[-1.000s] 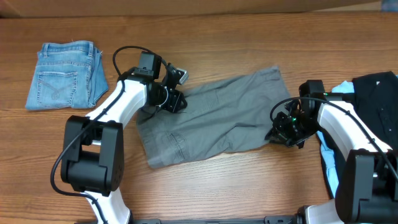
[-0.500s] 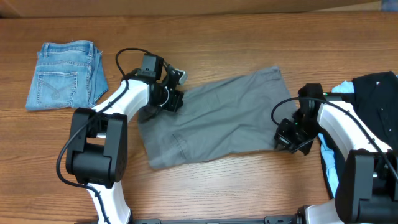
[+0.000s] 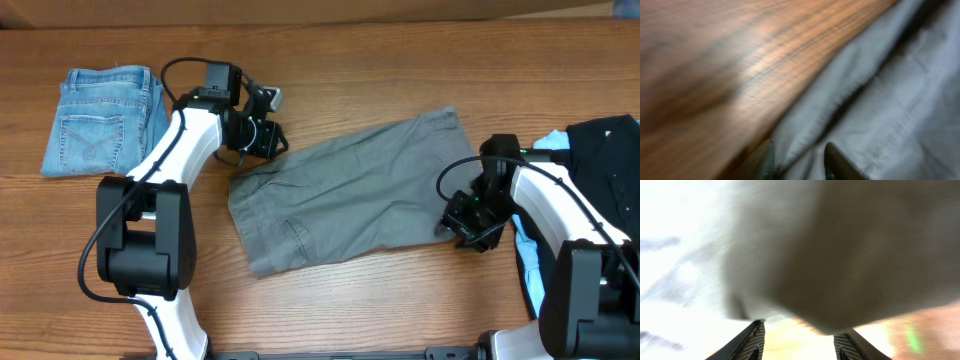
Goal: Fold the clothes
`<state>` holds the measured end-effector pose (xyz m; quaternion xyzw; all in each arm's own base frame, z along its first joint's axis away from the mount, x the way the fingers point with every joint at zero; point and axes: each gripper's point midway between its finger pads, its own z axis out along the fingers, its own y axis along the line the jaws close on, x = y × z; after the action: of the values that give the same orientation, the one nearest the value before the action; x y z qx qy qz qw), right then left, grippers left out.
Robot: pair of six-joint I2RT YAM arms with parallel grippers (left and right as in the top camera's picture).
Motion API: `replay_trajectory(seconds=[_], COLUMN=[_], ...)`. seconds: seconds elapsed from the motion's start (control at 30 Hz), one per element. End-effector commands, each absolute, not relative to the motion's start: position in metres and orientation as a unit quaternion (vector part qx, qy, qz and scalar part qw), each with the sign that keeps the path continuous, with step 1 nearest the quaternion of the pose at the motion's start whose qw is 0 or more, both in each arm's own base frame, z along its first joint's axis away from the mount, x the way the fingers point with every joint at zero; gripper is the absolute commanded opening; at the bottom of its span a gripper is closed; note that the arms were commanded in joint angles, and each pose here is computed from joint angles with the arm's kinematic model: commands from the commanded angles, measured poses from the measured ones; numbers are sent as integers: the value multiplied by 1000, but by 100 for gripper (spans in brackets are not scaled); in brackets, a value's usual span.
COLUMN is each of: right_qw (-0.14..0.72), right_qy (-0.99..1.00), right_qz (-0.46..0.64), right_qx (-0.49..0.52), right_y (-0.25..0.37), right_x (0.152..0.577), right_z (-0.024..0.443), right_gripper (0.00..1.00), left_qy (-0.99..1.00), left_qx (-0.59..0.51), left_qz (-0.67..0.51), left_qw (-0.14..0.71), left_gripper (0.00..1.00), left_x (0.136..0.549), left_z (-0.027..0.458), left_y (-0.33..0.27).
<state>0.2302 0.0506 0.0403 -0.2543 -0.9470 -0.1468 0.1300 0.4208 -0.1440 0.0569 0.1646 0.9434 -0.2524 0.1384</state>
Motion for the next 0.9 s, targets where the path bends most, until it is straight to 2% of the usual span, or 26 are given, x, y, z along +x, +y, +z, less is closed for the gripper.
replay_trajectory(seconds=[0.0, 0.2, 0.33, 0.5, 0.73, 0.87], right_qw=[105, 107, 104, 90, 93, 98], right_qy=[-944, -941, -937, -936, -936, -935], right_qz=[-252, -264, -261, -257, -256, -255], right_qx=[-184, -184, -209, -224, -225, -226], right_y=[79, 84, 83, 81, 81, 81], right_x=[238, 237, 242, 250, 244, 240], right_z=[62, 66, 66, 61, 52, 50], right_gripper=[51, 59, 59, 59, 59, 60], left_qy=[921, 911, 903, 922, 912, 912], left_qx=[231, 288, 319, 330, 342, 341], left_qz=[-285, -276, -271, -176, -177, -180], left_qw=[134, 105, 99, 103, 143, 137], left_gripper=[41, 39, 39, 41, 51, 44], left_x=[410, 383, 373, 383, 398, 395], left_z=[63, 45, 39, 20, 23, 20], left_y=[-165, -177, -191, -185, -202, -203])
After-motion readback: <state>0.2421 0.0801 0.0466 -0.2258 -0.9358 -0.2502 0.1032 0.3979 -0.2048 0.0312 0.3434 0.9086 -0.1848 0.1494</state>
